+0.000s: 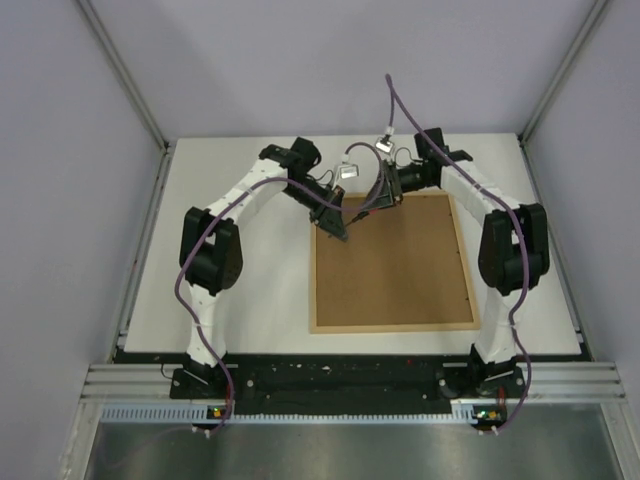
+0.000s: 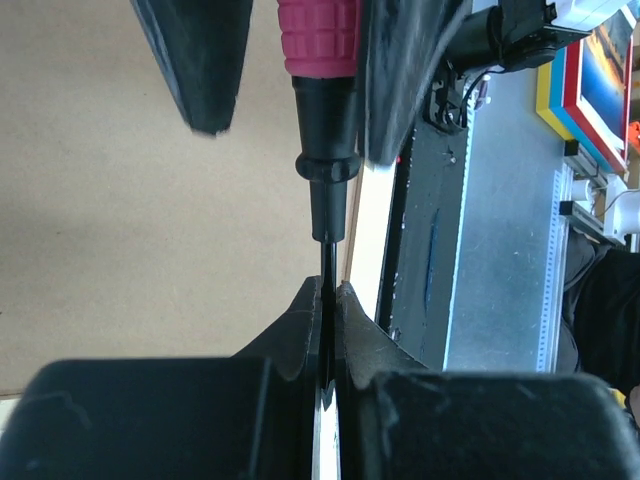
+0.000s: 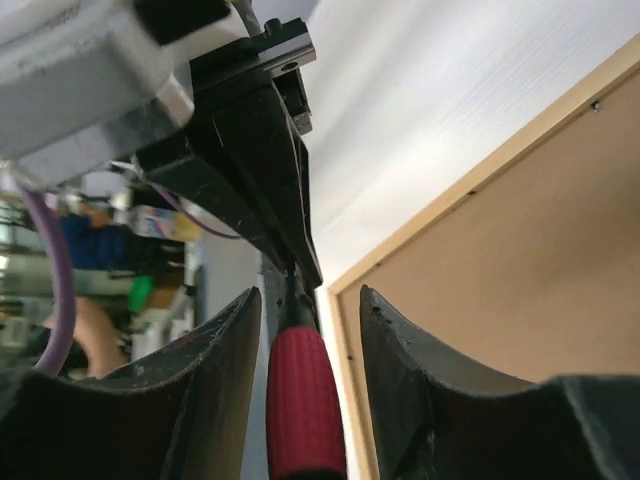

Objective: Take the photo out of the frame
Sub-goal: Adjust the screwdriver, then release the photo frame item from the photo frame.

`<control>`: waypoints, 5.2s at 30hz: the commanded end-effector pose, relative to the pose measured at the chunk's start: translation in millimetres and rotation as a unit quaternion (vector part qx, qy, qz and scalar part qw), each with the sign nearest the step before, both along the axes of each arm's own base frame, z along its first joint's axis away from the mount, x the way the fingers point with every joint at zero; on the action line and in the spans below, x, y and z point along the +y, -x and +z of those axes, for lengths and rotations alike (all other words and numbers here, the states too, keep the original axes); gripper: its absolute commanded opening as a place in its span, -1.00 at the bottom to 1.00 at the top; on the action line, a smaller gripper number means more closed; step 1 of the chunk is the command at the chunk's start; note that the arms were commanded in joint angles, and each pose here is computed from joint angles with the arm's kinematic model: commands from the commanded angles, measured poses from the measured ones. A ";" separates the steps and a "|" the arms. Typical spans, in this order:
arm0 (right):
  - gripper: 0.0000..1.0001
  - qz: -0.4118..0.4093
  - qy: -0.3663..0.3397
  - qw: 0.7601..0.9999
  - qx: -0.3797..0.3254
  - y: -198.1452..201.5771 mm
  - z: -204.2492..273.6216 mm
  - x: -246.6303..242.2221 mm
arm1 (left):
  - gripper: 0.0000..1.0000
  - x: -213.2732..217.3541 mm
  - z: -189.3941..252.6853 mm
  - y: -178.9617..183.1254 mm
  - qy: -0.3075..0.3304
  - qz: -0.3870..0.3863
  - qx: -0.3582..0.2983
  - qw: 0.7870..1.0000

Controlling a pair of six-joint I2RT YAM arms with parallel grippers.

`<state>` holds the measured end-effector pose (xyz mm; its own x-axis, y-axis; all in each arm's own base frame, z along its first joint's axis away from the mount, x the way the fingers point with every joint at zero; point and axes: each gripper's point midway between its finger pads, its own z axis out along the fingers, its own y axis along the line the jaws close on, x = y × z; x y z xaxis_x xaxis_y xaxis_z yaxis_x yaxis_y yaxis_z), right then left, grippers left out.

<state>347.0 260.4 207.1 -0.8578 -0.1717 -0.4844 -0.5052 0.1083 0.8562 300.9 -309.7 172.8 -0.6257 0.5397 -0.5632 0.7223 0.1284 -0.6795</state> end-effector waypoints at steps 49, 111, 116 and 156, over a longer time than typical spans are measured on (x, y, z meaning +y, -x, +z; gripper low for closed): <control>-0.52 0.071 0.042 0.993 -0.081 38.4 18.2 7.0 | -1.00 0.4 12.6 11.5 0.012 -0.035 -0.009 0.999; -1.00 -0.211 0.093 0.973 -0.024 -75.9 -129.2 18.1 | -0.22 99.0 -127.7 -117.5 -0.060 0.358 0.124 0.924; -1.00 -0.200 0.100 0.975 -0.009 -71.1 -136.3 27.5 | -0.25 98.9 -129.5 -119.5 -0.061 0.363 0.128 0.921; -1.00 -0.196 0.086 0.974 0.074 -70.1 -147.6 37.2 | -0.51 89.6 -124.7 -120.0 -0.066 0.359 0.121 0.923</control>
<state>408.1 289.3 56.9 -0.9457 0.1139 -0.3046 -0.2355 0.4061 0.8830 413.3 -213.5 36.4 -0.9612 -0.0208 -0.2751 0.2024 0.6244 -0.7544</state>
